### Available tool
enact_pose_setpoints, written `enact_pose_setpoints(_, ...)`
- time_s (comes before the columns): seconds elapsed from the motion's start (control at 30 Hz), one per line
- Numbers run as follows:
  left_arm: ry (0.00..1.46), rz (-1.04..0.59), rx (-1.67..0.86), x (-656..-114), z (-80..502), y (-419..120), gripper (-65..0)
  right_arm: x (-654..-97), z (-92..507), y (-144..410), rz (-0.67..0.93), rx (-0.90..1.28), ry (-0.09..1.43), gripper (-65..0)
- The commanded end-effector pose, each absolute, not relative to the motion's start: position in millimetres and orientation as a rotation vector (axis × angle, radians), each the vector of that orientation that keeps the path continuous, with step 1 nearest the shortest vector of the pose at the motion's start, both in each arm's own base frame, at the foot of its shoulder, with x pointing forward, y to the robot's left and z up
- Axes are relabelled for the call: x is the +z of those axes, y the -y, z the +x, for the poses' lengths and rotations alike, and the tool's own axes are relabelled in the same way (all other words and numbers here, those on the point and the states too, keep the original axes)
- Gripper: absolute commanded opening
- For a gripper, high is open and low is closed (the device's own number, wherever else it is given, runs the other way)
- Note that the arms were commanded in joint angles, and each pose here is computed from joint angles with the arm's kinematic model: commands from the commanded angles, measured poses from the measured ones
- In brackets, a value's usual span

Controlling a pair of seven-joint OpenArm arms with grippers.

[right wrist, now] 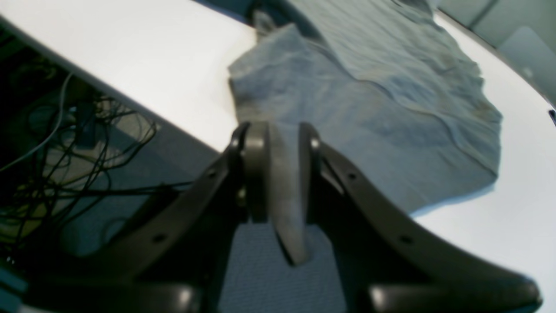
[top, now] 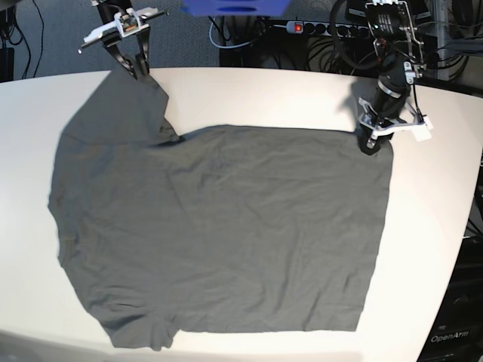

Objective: Fold the T-shirt properly
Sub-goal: 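Grasp the shirt edge beside the sleeve with the right gripper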

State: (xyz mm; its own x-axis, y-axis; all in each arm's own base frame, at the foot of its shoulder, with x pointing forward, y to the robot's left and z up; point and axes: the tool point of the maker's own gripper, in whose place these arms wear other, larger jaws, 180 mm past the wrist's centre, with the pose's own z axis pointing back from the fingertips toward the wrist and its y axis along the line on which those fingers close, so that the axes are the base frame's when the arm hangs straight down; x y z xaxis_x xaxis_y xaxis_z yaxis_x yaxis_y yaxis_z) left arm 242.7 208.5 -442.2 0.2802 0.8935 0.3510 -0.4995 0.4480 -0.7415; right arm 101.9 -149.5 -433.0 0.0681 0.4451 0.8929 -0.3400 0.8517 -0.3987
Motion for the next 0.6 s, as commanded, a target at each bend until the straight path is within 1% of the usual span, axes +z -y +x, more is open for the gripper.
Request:
enact_pose_setpoints(0.0, 0.701, -0.563, 1.053, -466, 219, -194, -62.5, -427, 97, 149, -0.088, 0.613, 1.401, -52.1)
enact_pose_setpoints(0.23, 0.702, -0.565, 1.052, -466, 219, -193, -62.5, -426, 92, 148, -0.081, 0.635, 1.392, -52.1)
enact_pose_setpoints(0.33, 0.702, -0.565, 1.052, -466, 219, -193, -62.5, -417, 97, 158, -0.122, 0.654, 1.406, -52.1)
enact_pose_setpoints(0.57, 0.702, -0.567, 1.051, -466, 220, -193, -62.5, -414, 86, 164, -0.161, 0.793, 1.364, -52.1)
